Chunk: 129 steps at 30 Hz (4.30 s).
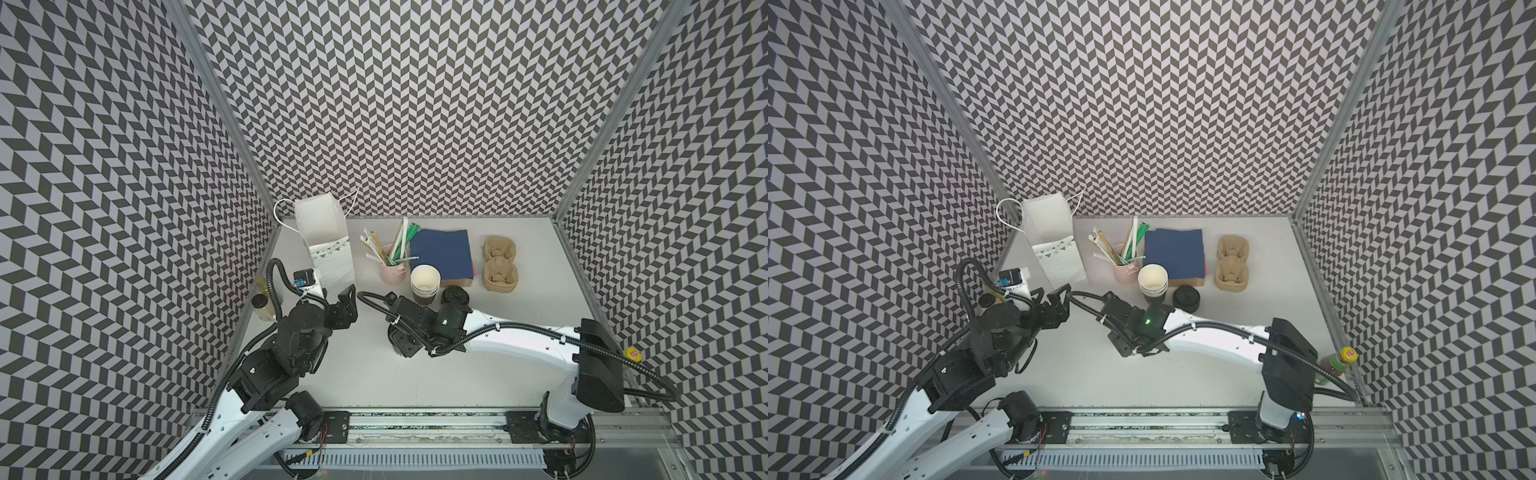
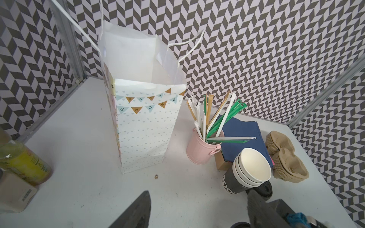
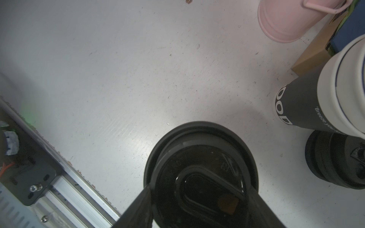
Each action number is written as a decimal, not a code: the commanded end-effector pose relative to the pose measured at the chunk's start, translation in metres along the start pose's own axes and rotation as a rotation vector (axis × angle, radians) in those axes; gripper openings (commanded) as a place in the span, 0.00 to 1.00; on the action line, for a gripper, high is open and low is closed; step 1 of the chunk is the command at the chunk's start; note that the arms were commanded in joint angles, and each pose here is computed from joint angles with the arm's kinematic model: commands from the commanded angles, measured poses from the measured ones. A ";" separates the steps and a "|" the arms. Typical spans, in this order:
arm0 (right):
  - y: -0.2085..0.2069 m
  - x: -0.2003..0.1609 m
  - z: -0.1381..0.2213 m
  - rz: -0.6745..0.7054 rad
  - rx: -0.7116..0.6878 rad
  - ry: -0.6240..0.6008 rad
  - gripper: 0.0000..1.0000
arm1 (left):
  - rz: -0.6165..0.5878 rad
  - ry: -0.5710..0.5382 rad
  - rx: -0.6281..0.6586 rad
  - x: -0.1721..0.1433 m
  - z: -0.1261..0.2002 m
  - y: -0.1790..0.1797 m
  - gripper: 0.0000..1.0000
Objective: Pack a coffee takeout order
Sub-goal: Close the lid on the coffee cup.
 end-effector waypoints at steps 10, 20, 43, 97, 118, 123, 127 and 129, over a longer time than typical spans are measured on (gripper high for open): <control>0.011 -0.017 -0.013 0.034 0.077 0.103 0.61 | 0.021 -0.032 0.022 0.000 0.004 0.006 0.77; 0.015 -0.031 -0.031 0.036 0.106 0.146 0.60 | 0.039 -0.047 0.014 0.001 0.009 0.009 0.77; 0.013 -0.045 -0.029 0.075 0.093 0.197 0.59 | 0.186 0.191 -0.048 -0.039 -0.005 0.010 0.78; 0.020 -0.060 -0.038 0.141 0.135 0.249 0.59 | 0.390 0.556 -0.076 -0.125 -0.069 0.035 0.68; 0.022 -0.060 -0.038 0.148 0.155 0.251 0.59 | 0.383 0.630 -0.074 -0.149 -0.076 0.045 0.64; 0.025 -0.061 -0.037 0.155 0.186 0.246 0.59 | 0.354 0.635 -0.026 -0.154 -0.076 0.052 0.58; 0.026 -0.062 -0.039 0.159 0.197 0.254 0.59 | 0.335 0.659 0.005 -0.165 -0.076 0.061 0.51; 0.026 -0.063 -0.038 0.159 0.203 0.253 0.59 | 0.329 0.674 0.021 -0.171 -0.075 0.066 0.50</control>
Point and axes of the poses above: each gripper's point midway between its finger pads, its own z axis back along the fingers, its own y axis along the line the jaws close on, x = y × z, the point moved 10 cm from there along z, back along the fingers, and after that the axes turned 11 degrees about z, right-handed, at the moved point
